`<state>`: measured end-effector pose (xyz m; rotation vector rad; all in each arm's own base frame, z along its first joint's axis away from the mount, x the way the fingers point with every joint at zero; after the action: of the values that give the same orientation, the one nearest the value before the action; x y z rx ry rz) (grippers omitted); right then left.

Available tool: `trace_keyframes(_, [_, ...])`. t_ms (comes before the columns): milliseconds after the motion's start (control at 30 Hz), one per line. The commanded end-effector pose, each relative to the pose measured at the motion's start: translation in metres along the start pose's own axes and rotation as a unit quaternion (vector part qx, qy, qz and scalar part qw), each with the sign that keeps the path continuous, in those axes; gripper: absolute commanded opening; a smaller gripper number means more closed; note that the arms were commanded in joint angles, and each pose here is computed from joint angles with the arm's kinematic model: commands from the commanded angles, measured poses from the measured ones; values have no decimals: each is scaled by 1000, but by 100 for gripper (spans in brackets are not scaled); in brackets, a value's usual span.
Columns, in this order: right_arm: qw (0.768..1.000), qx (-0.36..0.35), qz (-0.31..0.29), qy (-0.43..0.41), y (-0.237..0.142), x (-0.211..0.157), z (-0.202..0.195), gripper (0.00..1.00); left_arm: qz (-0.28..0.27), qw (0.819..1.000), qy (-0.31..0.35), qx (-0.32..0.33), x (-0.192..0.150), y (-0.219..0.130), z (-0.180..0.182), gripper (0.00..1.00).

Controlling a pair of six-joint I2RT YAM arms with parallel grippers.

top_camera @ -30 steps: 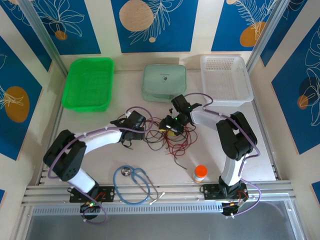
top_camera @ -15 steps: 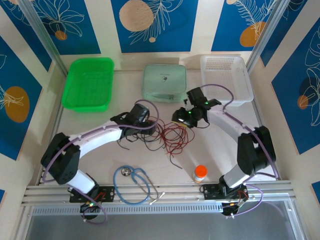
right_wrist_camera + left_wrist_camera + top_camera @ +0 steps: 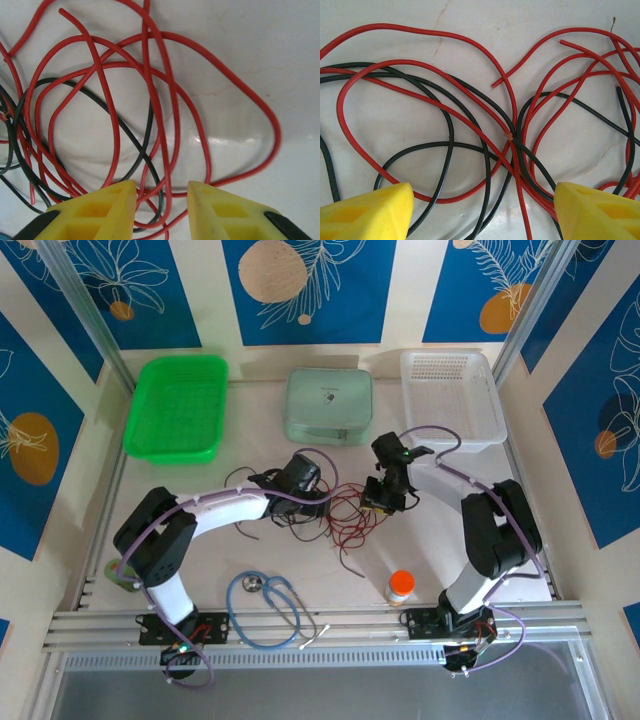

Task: Untangle the cables

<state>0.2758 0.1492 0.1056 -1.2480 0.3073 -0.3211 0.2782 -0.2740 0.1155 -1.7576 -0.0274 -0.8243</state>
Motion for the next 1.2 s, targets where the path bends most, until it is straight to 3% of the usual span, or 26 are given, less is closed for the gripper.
trace_keyframes(0, [1000,-14,3,-8,6,0,4,33,-15,1000,-6,-6,5,-8,-2,74])
trace_keyframes(167, [1000,-28,0,-11,11,-3,2,23,-13,1000,-6,-4,4,-10,-2,74])
trace_keyframes(367, [999,-27,-15,-16,0,-2,5,19,-19,1000,-3,0,6,-15,-1,74])
trace_keyframes(567, [999,-23,-15,-16,0,-2,5,0,-19,1000,-3,4,3,-17,1,74])
trace_keyframes(700, [999,-13,-23,-22,-11,-4,9,0,-22,1000,-3,8,2,-22,3,74])
trace_keyframes(833, [998,19,-46,-42,-46,-8,20,0,-28,999,1,15,3,-30,4,74])
trace_keyframes(1167, [973,159,-127,-112,-177,-31,45,0,-74,997,27,7,14,-59,3,69])
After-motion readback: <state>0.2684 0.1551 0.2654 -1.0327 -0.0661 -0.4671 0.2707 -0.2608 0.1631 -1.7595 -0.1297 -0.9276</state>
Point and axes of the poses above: each hand's point on the last joint's axis, 136 mm out from that joint toward the fingers, its own y axis out along the fingers, its own z axis along the line the jaws close on, x = y × z, the point moved 6 cm from there along -y, back along the fingers, and after that the axes turned 13 degrees about y, right-handed, at the moved point
